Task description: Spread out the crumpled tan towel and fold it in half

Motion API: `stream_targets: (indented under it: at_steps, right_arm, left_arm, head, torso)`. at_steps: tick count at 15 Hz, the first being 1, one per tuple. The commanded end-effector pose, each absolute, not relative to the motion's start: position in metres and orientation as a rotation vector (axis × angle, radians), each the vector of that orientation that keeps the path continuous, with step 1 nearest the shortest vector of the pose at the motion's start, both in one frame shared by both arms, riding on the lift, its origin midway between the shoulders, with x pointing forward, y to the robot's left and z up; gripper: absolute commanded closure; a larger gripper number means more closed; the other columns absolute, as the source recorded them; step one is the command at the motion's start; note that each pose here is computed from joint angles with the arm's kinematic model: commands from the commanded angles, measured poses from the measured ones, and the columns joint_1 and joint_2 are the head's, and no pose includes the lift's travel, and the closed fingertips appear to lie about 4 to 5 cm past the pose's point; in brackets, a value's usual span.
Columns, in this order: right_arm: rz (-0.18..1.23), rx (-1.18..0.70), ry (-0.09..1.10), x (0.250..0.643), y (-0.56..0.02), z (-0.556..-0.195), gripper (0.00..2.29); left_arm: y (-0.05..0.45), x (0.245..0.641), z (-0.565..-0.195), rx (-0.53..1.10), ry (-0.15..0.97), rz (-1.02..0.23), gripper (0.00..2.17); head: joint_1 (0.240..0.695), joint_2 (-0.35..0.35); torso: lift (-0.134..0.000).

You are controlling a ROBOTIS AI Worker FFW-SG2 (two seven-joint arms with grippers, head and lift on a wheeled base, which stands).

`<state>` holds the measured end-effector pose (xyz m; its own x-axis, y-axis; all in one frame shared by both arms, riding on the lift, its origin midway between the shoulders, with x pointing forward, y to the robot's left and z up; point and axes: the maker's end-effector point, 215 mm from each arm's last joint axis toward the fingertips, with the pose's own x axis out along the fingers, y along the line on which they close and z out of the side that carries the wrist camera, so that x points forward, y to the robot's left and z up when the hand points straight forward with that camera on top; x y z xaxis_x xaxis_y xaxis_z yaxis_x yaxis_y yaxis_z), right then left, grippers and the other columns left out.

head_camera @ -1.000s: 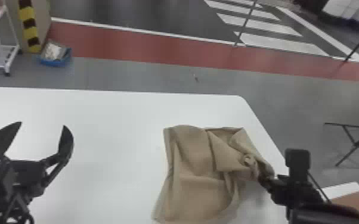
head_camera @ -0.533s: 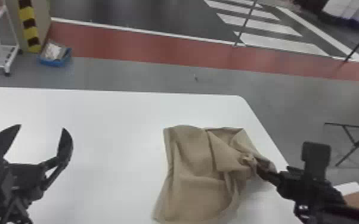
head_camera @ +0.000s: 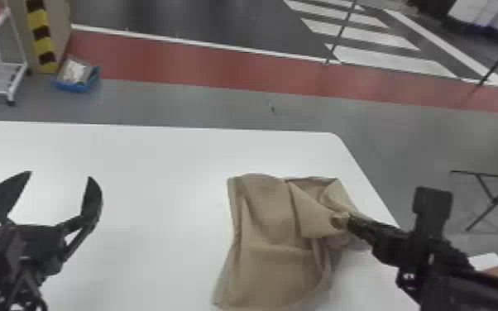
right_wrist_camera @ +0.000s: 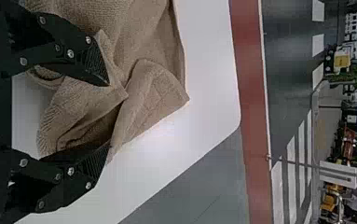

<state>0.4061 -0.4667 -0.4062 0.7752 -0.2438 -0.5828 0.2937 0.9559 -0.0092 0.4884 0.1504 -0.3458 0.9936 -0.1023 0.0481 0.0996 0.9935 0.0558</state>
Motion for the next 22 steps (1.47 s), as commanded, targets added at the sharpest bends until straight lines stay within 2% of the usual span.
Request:
stream_targets:
  at_steps: [1,6,9,10,12,22]
  right_arm:
    - [-0.272,0.167,0.600,0.408,-0.464,-0.399,0.57]
    - [-0.234,0.272,0.546,0.421,-0.465,-0.386,0.57]
    - [-0.236,0.337,0.601,0.420,-0.465,-0.412,0.59]
    - [-0.238,0.353,0.623,0.419,-0.464,-0.422,0.76]
    - [-0.229,0.408,0.651,0.417,-0.461,-0.437,0.79]
    - [-0.189,0.430,0.616,0.424,-0.453,-0.419,0.79]
  left_arm:
    - [0.150,0.489,-0.348,0.055,-0.046,-0.101,0.14]
    - [0.149,0.489,-0.349,0.061,-0.045,-0.102,0.14]
    - [0.149,0.487,-0.352,0.064,-0.039,-0.105,0.14]
    - [0.149,0.486,-0.353,0.064,-0.038,-0.105,0.14]
    - [0.149,0.486,-0.354,0.064,-0.036,-0.105,0.14]
    - [0.146,0.486,-0.353,0.067,-0.037,-0.113,0.14]
  head:
    - [0.695,-0.350]
    - [0.695,-0.350]
    - [0.695,-0.350]
    - [0.695,-0.350]
    - [0.695,-0.350]
    - [0.695,-0.350]
  torso:
    - [-0.124]
    - [-0.124]
    - [-0.124]
    - [-0.124]
    - [-0.124]
    - [-0.124]
